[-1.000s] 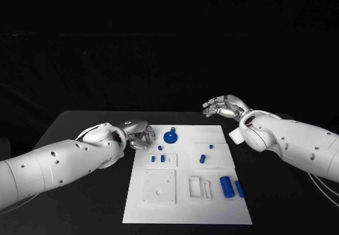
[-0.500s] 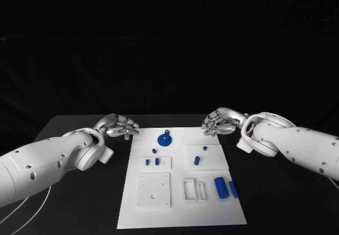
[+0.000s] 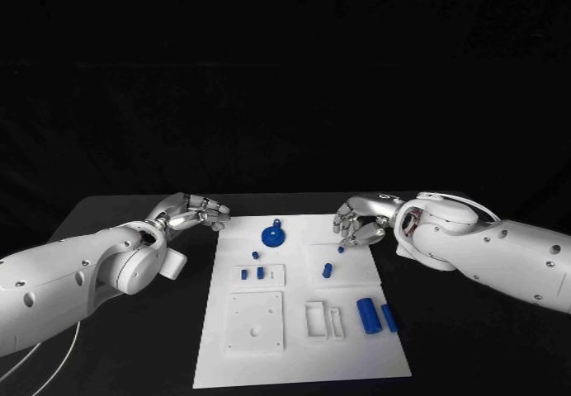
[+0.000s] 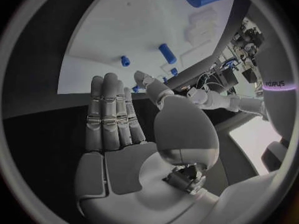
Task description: Assemble the parts on the task board
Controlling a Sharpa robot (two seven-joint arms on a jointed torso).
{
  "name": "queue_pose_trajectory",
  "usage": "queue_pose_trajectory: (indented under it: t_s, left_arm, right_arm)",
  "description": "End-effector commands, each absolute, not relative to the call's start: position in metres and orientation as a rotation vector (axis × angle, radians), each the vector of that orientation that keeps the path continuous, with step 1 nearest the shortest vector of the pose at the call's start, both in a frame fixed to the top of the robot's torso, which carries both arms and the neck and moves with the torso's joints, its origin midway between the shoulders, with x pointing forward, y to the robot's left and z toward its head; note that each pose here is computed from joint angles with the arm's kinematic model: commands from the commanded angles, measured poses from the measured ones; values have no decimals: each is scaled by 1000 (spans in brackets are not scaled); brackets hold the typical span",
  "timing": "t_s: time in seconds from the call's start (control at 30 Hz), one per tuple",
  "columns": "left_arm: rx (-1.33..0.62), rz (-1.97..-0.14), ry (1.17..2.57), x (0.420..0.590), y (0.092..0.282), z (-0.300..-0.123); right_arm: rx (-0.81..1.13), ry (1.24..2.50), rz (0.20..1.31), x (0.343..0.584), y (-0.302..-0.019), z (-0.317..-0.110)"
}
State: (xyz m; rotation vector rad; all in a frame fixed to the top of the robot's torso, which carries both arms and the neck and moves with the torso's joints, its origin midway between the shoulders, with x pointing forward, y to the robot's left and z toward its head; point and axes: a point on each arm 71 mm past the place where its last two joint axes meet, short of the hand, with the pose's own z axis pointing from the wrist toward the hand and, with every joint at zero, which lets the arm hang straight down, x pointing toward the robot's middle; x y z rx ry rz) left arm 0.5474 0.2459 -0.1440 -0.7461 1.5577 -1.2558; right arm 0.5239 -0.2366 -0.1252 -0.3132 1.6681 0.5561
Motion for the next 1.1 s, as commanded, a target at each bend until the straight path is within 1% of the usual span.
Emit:
queue_pose_trajectory:
  t_s: [0.03, 0.33, 0.73, 1.1]
  left_arm:
    - [-760, -1321, 1533, 546, 243, -141]
    - [-761, -1328, 1532, 544, 242, -141]
    - [-764, -1324, 1534, 544, 243, -141]
    - [-766, -1322, 1537, 544, 243, -141]
  right_arm:
    - [-413, 1657, 420, 522, -234, -129]
    - [-466, 1674, 376, 516, -228, -137]
    - [-484, 1699, 383, 511, -223, -151]
    - [-492, 1705, 379, 512, -218, -159]
